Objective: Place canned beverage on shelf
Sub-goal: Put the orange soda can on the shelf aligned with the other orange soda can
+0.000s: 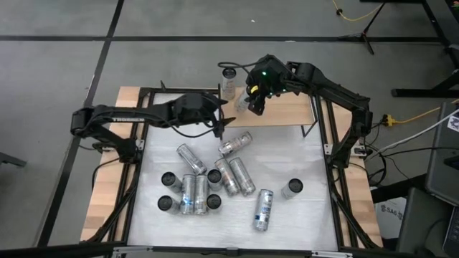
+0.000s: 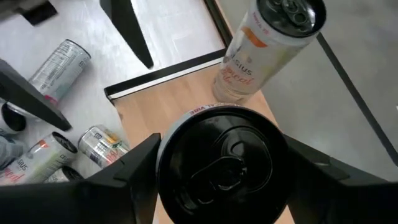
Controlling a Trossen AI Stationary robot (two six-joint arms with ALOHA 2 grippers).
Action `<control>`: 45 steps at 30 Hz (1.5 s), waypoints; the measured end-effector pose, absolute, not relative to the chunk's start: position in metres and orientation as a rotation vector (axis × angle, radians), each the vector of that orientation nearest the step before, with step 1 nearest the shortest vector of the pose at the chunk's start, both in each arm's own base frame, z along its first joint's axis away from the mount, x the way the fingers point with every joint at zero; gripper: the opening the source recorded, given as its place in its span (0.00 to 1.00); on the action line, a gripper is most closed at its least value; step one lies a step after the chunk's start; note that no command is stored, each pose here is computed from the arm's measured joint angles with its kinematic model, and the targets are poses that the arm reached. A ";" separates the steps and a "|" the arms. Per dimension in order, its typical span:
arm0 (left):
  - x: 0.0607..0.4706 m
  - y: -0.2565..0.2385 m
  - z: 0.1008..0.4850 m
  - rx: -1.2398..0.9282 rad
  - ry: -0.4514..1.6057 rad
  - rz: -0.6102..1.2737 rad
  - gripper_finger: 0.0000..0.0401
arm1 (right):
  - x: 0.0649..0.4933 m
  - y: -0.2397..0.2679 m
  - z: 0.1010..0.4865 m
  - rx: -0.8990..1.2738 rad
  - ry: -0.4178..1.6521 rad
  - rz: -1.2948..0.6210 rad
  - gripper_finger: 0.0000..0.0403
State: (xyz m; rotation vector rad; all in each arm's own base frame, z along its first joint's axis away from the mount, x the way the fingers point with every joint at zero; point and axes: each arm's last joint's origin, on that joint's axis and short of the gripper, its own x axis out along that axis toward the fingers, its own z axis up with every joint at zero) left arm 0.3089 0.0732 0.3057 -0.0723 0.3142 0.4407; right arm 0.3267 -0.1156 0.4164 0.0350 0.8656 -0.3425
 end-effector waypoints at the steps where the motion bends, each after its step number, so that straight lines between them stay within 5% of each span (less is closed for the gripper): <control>1: 0.311 0.074 0.305 -0.072 0.305 0.440 0.87 | 0.327 -0.115 0.416 0.042 0.866 -0.328 0.63; 45: 0.333 0.080 0.298 -0.017 0.179 0.415 0.86 | 0.341 -0.083 0.420 0.026 0.793 -0.162 0.63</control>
